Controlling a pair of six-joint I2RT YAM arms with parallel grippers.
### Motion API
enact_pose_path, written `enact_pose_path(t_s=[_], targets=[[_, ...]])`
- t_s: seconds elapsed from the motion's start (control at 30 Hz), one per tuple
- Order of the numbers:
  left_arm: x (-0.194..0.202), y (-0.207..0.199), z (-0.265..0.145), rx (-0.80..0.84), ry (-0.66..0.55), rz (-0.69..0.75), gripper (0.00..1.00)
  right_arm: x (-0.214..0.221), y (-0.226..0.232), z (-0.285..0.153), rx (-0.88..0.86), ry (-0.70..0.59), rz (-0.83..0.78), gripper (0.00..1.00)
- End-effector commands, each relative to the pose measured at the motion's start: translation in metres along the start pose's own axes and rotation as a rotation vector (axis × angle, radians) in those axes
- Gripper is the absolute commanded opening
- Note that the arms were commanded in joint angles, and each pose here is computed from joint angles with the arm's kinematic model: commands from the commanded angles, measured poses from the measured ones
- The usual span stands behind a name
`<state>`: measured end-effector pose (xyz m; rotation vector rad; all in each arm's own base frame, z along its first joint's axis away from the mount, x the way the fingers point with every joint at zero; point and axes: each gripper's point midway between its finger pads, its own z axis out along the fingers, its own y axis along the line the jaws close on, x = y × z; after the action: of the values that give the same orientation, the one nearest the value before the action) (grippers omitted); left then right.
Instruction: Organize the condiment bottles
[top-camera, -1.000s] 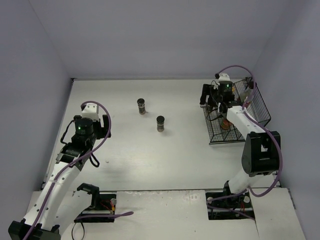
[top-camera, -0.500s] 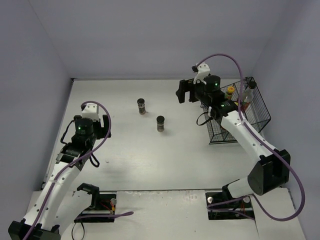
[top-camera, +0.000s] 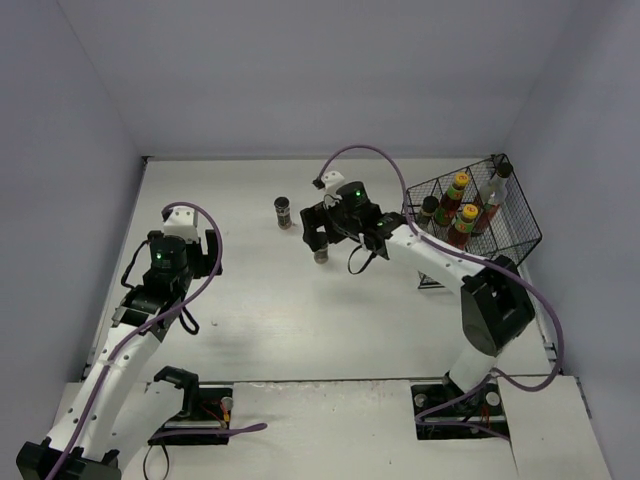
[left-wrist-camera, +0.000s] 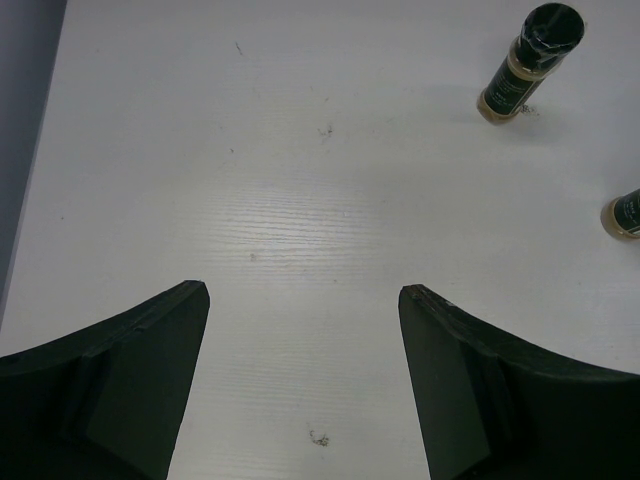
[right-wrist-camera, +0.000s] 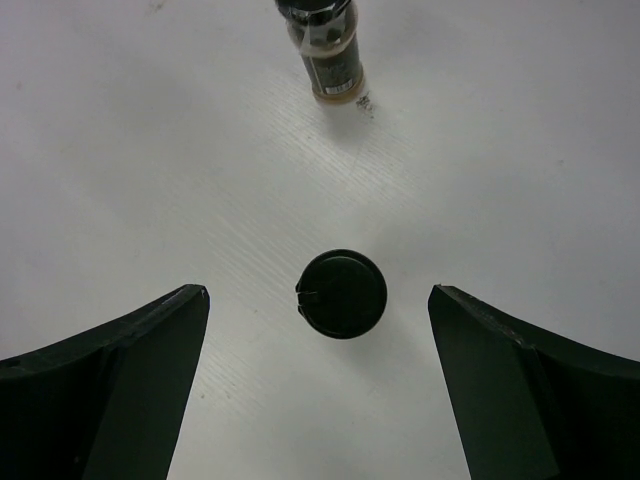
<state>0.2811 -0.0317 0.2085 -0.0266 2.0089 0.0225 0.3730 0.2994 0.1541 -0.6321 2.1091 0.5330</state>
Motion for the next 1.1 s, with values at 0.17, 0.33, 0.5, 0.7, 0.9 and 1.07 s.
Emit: enact_pose_path(t_s=[0.17,0.33,0.5,0.7,0.9,1.07], targets=[[-0.021,-0.004,-0.001,0.020,-0.069,-0.009,0.77,0.010,0.006,0.026,0.020,-0.002,-0.009,0.93],[-0.021,-0.005,-0.001,0.022,-0.072,-0.009,0.77,0.028,0.002,0.040,0.044,0.027,-0.013,0.82],[-0.020,-0.005,-0.001,0.021,-0.069,-0.011,0.77,0.029,-0.004,0.039,0.080,0.016,-0.014,0.52],[-0.020,-0.005,-0.001,0.024,-0.069,-0.012,0.77,0.013,-0.013,0.023,0.137,-0.049,-0.021,0.13],[-0.021,-0.006,-0.001,0.028,-0.070,-0.012,0.77,-0.021,-0.035,-0.019,0.247,-0.135,-0.019,0.00],[-0.021,-0.006,-0.001,0.028,-0.070,-0.012,0.77,-0.048,-0.072,-0.076,0.378,-0.206,0.049,0.00]])
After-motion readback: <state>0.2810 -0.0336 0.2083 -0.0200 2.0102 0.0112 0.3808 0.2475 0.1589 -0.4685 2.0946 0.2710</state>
